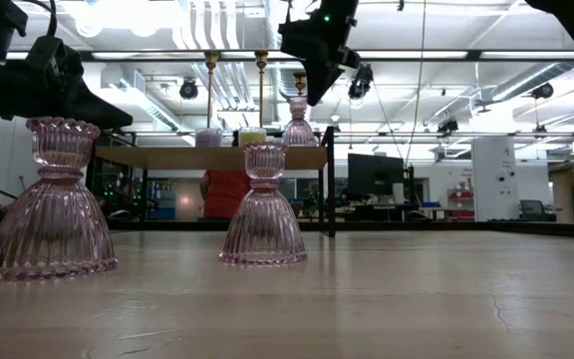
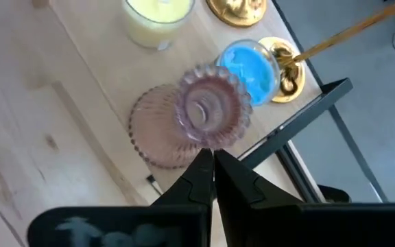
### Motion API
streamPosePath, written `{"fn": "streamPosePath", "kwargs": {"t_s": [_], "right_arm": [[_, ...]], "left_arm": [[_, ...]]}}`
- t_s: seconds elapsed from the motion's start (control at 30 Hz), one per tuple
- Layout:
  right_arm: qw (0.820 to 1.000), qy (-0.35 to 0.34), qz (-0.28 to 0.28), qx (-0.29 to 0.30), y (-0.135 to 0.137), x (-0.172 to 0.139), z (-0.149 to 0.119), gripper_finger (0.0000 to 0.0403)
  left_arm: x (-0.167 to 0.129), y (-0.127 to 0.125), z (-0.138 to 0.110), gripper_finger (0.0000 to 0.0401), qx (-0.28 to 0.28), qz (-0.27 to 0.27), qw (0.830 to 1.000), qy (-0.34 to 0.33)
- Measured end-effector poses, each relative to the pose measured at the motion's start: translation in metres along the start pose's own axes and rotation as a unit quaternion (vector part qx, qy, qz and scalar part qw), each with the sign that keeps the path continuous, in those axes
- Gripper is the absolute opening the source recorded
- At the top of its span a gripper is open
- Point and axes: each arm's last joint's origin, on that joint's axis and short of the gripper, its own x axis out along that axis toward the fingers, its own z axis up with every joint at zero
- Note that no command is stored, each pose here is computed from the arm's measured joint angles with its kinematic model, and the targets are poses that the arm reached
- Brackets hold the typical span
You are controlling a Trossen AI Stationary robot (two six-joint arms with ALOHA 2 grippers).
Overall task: Pick & Place candle stick holders
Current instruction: Put the top pink candle holder on the shelf, then put the right pink candle holder on the shelf aligned with the pink candle holder
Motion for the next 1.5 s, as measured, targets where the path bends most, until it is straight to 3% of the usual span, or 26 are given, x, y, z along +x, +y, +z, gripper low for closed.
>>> {"fn": "streamPosePath", "kwargs": {"t_s": [0.23, 0.37, 0.5, 0.63, 0.7, 0.9, 1.2, 1.43, 1.5], "right_arm": [[0.999, 0.051, 0.000, -0.010, -0.002, -0.001, -0.010, 0.0008], [0.997, 0.056, 0.051, -0.005, -0.001, -0.014, -0.014, 0.0008], [0.990, -0.013, 0.140, 0.010, -0.002, -0.043, -0.011, 0.0008], [0.951, -0.115, 0.285, 0.024, 0.000, -0.068, -0.006, 0.0008], [0.937, -0.162, 0.307, 0.028, 0.000, -0.081, -0.010, 0.0008], [0.913, -0.243, 0.326, 0.039, 0.001, -0.091, -0.044, 0.0008], [0.873, -0.320, 0.349, 0.115, -0.011, -0.080, -0.118, 0.0008], [0.897, -0.322, 0.252, 0.168, -0.029, -0.061, -0.174, 0.0008], [0.891, -0.313, 0.262, 0.200, -0.032, -0.058, -0.187, 0.0008]], "left_arm": [[0.000, 0.000, 0.000, 0.0012, 0.000, 0.000, 1.000, 0.000], [0.000, 0.000, 0.000, 0.0012, 0.000, 0.000, 1.000, 0.000], [0.000, 0.000, 0.000, 0.0012, 0.000, 0.000, 1.000, 0.000], [0.000, 0.000, 0.000, 0.0012, 0.000, 0.000, 1.000, 0.000], [0.000, 0.000, 0.000, 0.0012, 0.000, 0.000, 1.000, 0.000], [0.000, 0.000, 0.000, 0.0012, 0.000, 0.000, 1.000, 0.000], [0.000, 0.000, 0.000, 0.0012, 0.000, 0.000, 1.000, 0.000], [0.000, 0.000, 0.001, 0.0012, 0.001, 0.003, 1.000, -0.005], [0.000, -0.002, 0.004, 0.0012, -0.049, -0.009, 0.999, -0.022]]}}
